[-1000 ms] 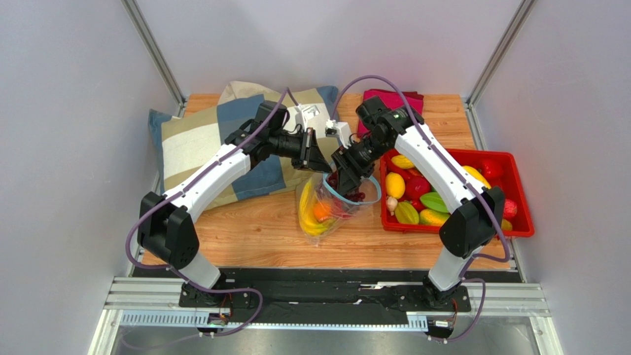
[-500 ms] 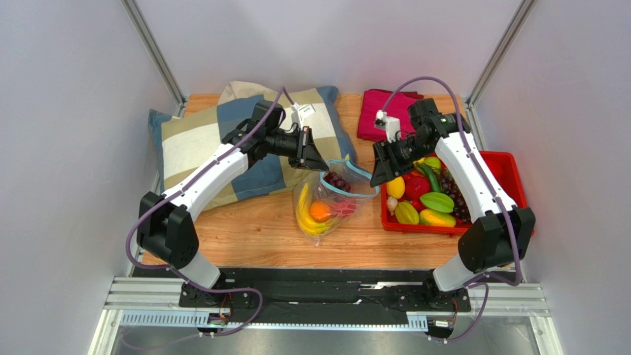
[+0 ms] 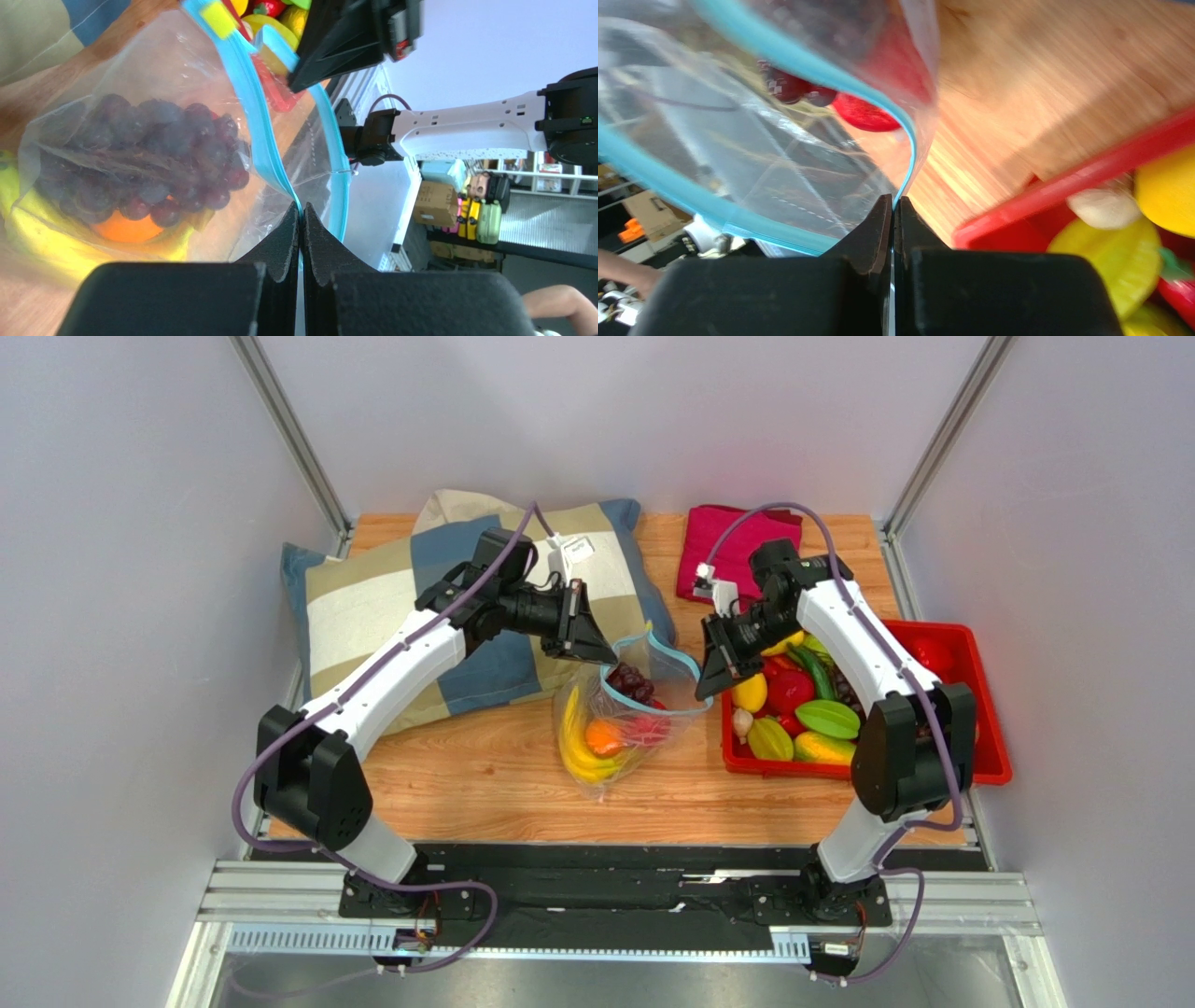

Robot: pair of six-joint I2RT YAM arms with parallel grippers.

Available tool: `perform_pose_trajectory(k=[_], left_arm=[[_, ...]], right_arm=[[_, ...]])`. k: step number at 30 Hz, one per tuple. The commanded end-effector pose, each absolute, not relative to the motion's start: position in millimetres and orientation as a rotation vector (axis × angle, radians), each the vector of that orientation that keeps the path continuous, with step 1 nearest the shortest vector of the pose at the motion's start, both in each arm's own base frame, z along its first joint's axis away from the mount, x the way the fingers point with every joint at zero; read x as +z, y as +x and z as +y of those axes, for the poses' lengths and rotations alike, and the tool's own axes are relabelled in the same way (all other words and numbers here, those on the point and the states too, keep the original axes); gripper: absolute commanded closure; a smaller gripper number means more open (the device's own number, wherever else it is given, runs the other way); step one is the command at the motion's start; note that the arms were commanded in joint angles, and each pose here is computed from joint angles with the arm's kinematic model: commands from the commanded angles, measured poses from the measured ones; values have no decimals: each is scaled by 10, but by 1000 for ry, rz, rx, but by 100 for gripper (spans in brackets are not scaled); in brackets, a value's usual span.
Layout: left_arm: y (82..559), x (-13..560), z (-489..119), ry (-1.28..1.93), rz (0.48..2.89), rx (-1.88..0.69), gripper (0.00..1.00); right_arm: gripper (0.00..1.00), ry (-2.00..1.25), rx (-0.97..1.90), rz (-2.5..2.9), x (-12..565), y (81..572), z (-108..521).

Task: Place the food in the zip-top bag and seal the zipper
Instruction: Adjust the zipper food storage bag at the center of the board, then pick up the fake fruit from the bin.

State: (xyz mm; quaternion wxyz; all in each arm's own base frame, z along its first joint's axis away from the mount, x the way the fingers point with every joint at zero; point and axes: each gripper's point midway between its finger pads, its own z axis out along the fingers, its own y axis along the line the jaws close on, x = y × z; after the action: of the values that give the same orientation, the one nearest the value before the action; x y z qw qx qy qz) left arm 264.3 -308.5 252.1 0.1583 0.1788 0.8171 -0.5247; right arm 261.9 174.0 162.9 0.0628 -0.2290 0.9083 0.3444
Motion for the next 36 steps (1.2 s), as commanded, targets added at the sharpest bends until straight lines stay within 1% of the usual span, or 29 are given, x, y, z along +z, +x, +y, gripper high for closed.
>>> perform_pose_trajectory(k=[1,2,4,5,7,10,12,15,18,19,21,22,23,24,25,27,31,34,35,36], left_arm=[[2479,2901,-2969,610,2228,-1412,100],[2514,2941,-2948,599,2220,-1350,100],[2465,2944,-2948,621,2222,-1310,100],[2484,2915,-2947,614,2231,-1291,100],[2528,2795,-2946,591,2276,-1255,100],[2625,2441,-2990,558,2416,-1234,100],[2645,2394,-3023,553,2451,-1249,100],[2685,2415,-3085,539,2437,-1286,100],[2695,2484,-3095,554,2394,-1292,100],[2688,2495,-3090,559,2389,-1291,100],[2673,2488,-3090,565,2391,-1299,100],[2665,2473,-3088,565,2396,-1300,100],[2659,2467,-3087,563,2400,-1302,100],[2649,2475,-3085,565,2397,-1306,100],[2649,2479,-3088,566,2396,-1308,100],[2634,2524,-3092,573,2382,-1315,100],[2600,2653,-3142,614,2335,-1325,100],[2550,2685,-3189,648,2318,-1328,100],[2540,2693,-3201,656,2312,-1328,100],[2527,2684,-3215,658,2315,-1331,100]], right_arm=[[100,-727,1278,2392,2666,2457,2052],[100,-749,1268,2315,2810,2480,2113],[100,-747,1249,2233,3023,2428,2123],[100,-738,1253,2224,3043,2435,2139],[100,-754,1223,2262,2929,2423,2132],[100,-811,1195,2316,2791,2376,2126],[100,-830,1136,2341,2684,2438,2114],[100,-870,995,2411,2427,2534,1977],[99,-864,948,2463,2349,2538,1879],[96,-846,944,2451,2392,2566,1850],[77,-829,933,2428,2483,2583,1810],[66,-807,916,2418,2555,2617,1731],[49,-798,924,2405,2605,2624,1696],[40,-781,925,2397,2645,2633,1634],[29,-723,906,2402,2675,2688,1473],[25,-668,903,2395,2742,2745,1304],[25,-569,765,2533,2549,2742,704],[25,-680,552,2642,2204,2651,275],[25,-776,442,2669,2087,2628,99],[25,-793,411,2725,1912,2554,24]])
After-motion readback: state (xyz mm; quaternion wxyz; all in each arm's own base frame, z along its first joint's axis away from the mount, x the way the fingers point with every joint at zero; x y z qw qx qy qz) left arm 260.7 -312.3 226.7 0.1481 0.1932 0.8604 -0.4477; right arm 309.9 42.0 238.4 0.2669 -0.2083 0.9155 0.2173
